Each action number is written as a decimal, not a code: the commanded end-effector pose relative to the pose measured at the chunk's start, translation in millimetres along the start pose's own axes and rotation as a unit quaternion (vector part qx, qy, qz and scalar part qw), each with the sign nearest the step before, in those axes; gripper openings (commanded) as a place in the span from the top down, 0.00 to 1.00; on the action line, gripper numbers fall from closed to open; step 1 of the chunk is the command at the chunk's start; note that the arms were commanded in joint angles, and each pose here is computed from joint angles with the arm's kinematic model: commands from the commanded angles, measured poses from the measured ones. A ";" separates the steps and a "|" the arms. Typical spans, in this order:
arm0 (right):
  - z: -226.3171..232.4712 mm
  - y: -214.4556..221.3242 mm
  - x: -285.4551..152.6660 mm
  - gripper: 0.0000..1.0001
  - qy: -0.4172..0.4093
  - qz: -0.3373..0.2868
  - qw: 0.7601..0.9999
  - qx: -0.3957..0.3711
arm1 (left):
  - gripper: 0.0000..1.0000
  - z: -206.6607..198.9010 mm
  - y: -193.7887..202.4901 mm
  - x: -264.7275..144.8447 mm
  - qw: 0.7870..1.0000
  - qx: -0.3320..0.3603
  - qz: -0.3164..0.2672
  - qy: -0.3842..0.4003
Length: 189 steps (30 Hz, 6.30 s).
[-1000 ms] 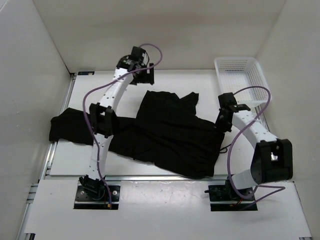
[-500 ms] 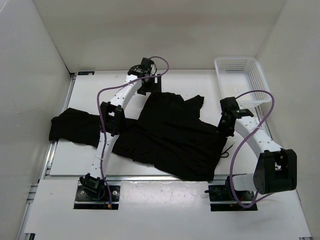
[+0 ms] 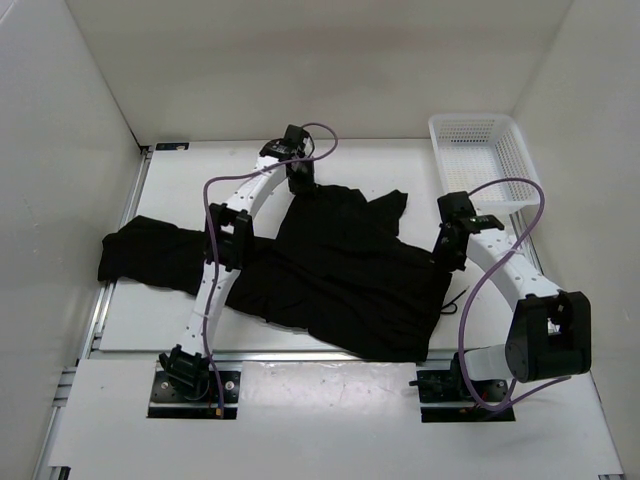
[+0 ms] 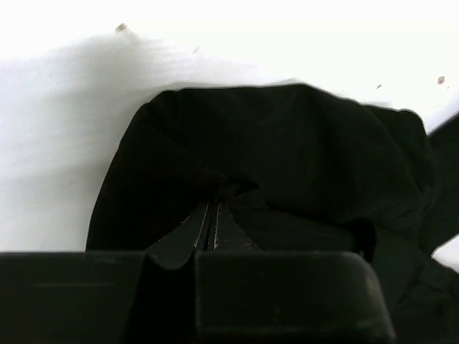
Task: Fold and stack the trousers
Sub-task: Flatten the trousers out, then fold the trousers
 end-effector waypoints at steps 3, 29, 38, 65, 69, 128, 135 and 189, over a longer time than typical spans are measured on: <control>15.5 -21.3 -16.5 1.00 -0.027 -0.030 0.999 -0.007 | 0.90 23.2 -68.8 -159.2 0.989 -0.033 -0.145 -0.027; -17.6 -5.6 -13.5 1.00 0.024 -0.048 0.999 -0.001 | 0.10 12.7 -27.0 -177.7 0.982 0.039 -0.068 -0.173; -18.7 1.3 -16.7 1.00 0.016 -0.034 0.999 0.008 | 0.01 40.0 -13.3 -82.5 0.977 0.065 -0.019 -0.200; -5.9 -18.0 -21.0 1.00 -0.002 -0.057 0.998 0.013 | 0.34 164.5 -27.0 -341.8 0.930 -0.163 -0.201 -0.260; -4.8 -24.0 -22.5 1.00 0.003 -0.068 0.998 0.015 | 0.14 179.9 -24.7 -304.2 0.938 -0.166 -0.151 -0.263; -12.3 -62.3 -46.1 1.00 0.004 -0.111 0.992 0.054 | 0.90 295.3 -5.5 -350.7 0.860 -0.269 -0.173 -0.396; -10.7 -83.5 -50.9 1.00 0.008 -0.128 0.989 0.072 | 0.90 292.9 -27.5 -328.1 0.887 -0.237 -0.184 -0.351; 19.2 44.3 33.6 0.41 0.020 0.069 0.973 0.219 | 0.30 234.5 193.7 -183.8 0.891 -0.353 0.089 -0.271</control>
Point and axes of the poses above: each gripper's point midway between its finger pads, its own x axis out along the fingers, its own z axis along the line the jaws close on, y = z × x, the point moved 5 cm from there along -x, back along the fingers, and after that the axes turned 13 degrees about x, right-handed, at the moved point
